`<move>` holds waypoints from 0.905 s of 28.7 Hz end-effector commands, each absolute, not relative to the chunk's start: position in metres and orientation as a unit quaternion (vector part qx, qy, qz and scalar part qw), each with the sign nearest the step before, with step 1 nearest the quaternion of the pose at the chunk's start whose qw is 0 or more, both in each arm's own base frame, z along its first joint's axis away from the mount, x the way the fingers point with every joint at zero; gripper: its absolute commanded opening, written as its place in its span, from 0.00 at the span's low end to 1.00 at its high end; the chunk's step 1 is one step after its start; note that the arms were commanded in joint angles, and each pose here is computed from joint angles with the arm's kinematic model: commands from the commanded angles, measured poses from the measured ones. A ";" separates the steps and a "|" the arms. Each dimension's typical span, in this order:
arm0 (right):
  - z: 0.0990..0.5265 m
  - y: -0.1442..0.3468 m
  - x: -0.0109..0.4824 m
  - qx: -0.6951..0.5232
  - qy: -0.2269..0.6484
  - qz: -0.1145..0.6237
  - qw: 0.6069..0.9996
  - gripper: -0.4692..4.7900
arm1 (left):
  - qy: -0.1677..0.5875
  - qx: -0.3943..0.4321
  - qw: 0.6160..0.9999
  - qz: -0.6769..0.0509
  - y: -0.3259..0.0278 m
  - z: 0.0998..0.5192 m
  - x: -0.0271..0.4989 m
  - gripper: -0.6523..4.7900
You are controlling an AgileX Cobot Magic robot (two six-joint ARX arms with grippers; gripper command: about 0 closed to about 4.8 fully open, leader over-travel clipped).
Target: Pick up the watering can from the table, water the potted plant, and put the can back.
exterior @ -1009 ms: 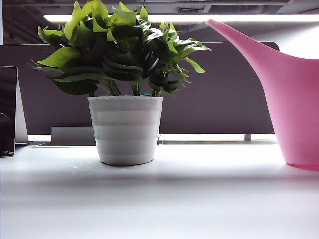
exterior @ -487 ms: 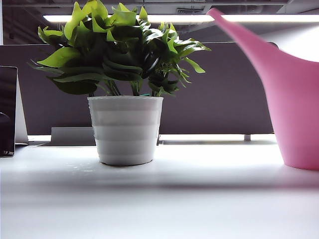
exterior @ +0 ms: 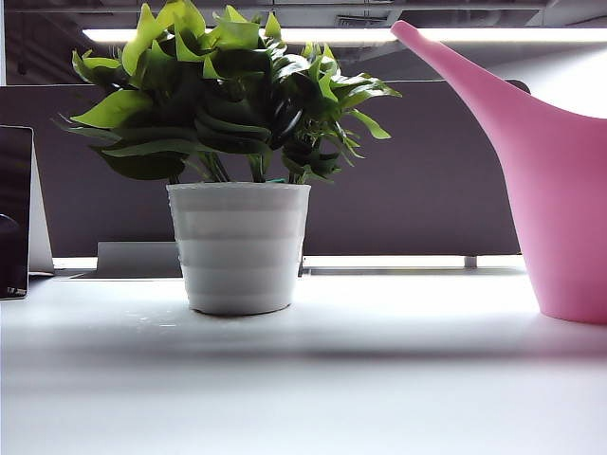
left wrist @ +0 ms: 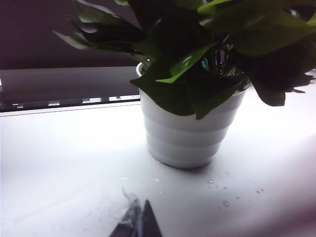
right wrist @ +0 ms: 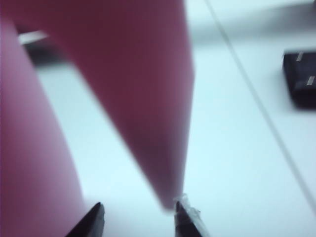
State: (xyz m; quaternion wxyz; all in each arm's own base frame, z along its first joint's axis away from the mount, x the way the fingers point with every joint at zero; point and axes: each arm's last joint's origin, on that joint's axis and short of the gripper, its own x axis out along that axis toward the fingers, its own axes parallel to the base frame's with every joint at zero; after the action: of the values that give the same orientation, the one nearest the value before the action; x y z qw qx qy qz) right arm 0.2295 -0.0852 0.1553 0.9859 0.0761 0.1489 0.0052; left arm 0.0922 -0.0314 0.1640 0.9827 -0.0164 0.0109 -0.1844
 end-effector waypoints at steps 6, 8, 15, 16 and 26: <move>0.154 -0.073 0.204 0.101 0.138 0.021 0.985 0.33 | 0.008 -0.016 0.982 -0.186 -0.031 0.165 0.092 0.11; 0.159 -0.070 0.197 0.111 0.131 0.020 0.985 0.27 | 0.008 -0.016 0.982 -0.186 -0.031 0.165 0.092 0.11; 0.182 -0.059 0.173 0.113 0.109 0.026 0.987 0.07 | 0.007 -0.017 0.987 -0.158 -0.026 0.165 0.094 0.11; 0.187 -0.057 0.169 0.110 0.103 0.027 0.988 0.07 | 0.007 -0.017 0.989 -0.148 -0.024 0.165 0.094 0.11; 0.218 -0.033 0.119 0.128 0.050 0.088 0.987 0.07 | 0.006 -0.017 0.996 -0.091 -0.013 0.165 0.096 0.11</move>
State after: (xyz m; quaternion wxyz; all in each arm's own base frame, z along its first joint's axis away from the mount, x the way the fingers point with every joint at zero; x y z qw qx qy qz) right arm 0.1264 -0.0371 0.2154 0.9888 0.1180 0.0530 0.0747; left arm 0.0963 -0.0144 0.1640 0.9952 -0.0171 0.0094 -0.0964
